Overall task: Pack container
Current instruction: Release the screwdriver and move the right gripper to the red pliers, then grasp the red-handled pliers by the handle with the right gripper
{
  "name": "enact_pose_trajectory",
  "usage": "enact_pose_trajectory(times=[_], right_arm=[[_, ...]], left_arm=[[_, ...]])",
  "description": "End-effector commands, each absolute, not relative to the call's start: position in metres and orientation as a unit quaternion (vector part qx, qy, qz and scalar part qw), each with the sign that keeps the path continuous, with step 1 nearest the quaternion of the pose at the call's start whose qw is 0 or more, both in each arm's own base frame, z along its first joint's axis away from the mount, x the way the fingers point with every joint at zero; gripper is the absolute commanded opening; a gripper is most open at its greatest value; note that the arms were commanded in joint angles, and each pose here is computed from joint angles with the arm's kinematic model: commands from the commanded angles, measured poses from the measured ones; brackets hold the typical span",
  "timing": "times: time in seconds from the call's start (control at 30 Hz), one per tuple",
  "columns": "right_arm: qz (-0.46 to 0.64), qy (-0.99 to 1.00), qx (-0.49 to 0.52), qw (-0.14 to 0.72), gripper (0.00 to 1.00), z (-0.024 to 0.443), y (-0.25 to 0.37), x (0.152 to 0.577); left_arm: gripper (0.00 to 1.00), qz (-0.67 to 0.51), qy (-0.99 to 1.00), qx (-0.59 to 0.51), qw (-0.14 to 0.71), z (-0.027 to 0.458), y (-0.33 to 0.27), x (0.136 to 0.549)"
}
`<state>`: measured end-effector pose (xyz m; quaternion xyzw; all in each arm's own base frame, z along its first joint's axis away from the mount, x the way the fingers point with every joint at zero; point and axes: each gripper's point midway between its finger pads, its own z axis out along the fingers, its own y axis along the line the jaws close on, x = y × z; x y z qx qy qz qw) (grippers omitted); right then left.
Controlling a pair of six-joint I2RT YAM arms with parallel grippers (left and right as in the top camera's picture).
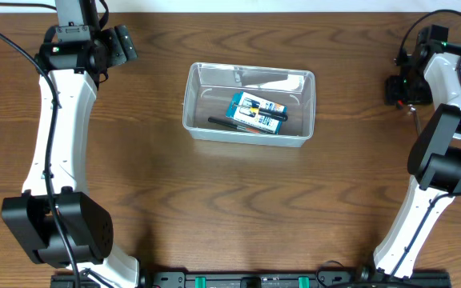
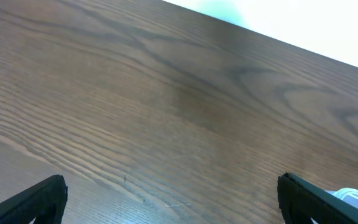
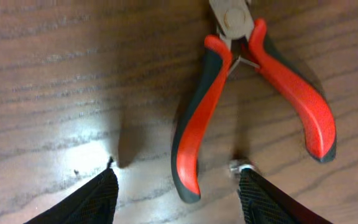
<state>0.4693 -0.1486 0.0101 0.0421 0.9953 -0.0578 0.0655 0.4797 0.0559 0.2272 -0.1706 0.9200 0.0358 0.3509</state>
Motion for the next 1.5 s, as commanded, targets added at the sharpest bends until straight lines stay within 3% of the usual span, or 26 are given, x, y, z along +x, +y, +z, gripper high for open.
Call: enact_pose_trajectory(times=[0.0, 0.3, 0.6, 1.07, 1.27, 1.33, 1.47], right_arm=[[-0.050, 0.996, 0.042, 0.055, 0.62, -0.008, -0.152, 0.467], [-0.056, 0.995, 0.043, 0.077, 0.62, -0.006, -0.155, 0.478], [-0.060, 0.993, 0.048, 0.095, 0.47, -0.005, -0.157, 0.486], [-0.050, 0.996, 0.054, 0.056, 0.47, -0.038, -0.154, 0.474], [-0.048, 0.995, 0.069, 0.049, 0.32, -0.041, -0.155, 0.470], [-0.047, 0.995, 0.079, 0.047, 0.23, -0.041, -0.155, 0.469], [-0.047, 0.993, 0.097, 0.044, 0.21, -0.041, -0.156, 0.467]], left_arm=[[0.98, 0.046, 0.921, -0.168, 0.347, 0.223, 0.060, 0.481], [0.98, 0.047, 0.921, -0.168, 0.347, 0.223, 0.060, 0.481], [0.98, 0.047, 0.921, -0.168, 0.347, 0.223, 0.060, 0.481], [0.98, 0.047, 0.921, -0.168, 0.347, 0.223, 0.060, 0.481], [0.98, 0.046, 0.921, -0.168, 0.347, 0.223, 0.060, 0.481], [0.98, 0.047, 0.921, -0.168, 0.347, 0.223, 0.060, 0.481], [0.98, 0.046, 0.921, -0.168, 0.347, 0.223, 0.060, 0.482]])
